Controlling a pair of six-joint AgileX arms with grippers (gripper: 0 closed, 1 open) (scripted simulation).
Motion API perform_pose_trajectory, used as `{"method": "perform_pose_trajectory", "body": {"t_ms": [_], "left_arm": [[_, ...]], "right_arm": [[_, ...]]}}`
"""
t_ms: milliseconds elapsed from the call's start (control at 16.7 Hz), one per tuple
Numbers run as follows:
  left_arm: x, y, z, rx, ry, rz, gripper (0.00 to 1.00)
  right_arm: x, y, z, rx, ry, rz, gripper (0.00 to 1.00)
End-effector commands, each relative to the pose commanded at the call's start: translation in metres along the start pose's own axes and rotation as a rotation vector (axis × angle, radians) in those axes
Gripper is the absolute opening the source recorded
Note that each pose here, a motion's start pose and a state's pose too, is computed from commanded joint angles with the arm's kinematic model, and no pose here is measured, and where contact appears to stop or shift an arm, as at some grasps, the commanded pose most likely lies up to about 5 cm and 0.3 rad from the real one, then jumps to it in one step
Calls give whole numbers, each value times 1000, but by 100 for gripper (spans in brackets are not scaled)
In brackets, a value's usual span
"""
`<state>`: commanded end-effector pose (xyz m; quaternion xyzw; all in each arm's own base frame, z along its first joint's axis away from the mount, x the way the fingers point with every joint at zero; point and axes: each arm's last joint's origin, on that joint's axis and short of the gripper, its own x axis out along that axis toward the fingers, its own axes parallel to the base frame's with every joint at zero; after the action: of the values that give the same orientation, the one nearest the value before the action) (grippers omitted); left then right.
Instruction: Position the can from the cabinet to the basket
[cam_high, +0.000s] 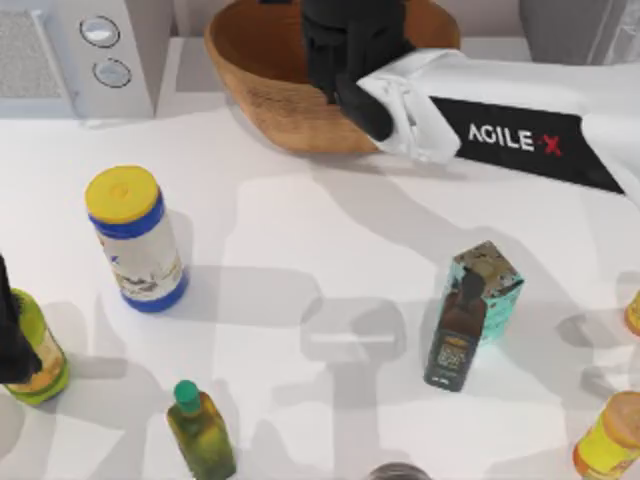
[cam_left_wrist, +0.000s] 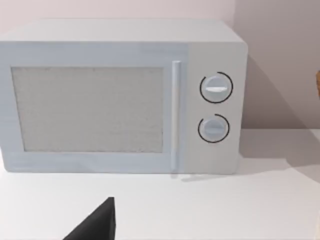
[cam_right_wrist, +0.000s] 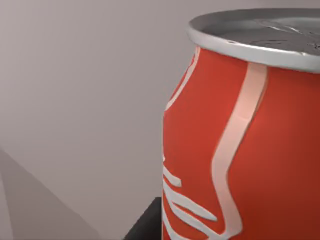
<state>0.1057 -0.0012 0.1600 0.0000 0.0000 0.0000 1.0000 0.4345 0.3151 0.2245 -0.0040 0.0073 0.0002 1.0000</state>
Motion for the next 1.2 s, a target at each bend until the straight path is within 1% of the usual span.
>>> {"method": "perform_pose_trajectory", "body": {"t_ms": [240,480,1200], "left_arm": [[0,0,0,0,0,0,100],[0,0,0,0,0,0,100],[0,0,0,0,0,0,100]], "right_arm": [[16,3,-2,10,-14,2,0],[18,2,-3,8,-13,2,0],[18,2,-3,8,-13,2,90]]}}
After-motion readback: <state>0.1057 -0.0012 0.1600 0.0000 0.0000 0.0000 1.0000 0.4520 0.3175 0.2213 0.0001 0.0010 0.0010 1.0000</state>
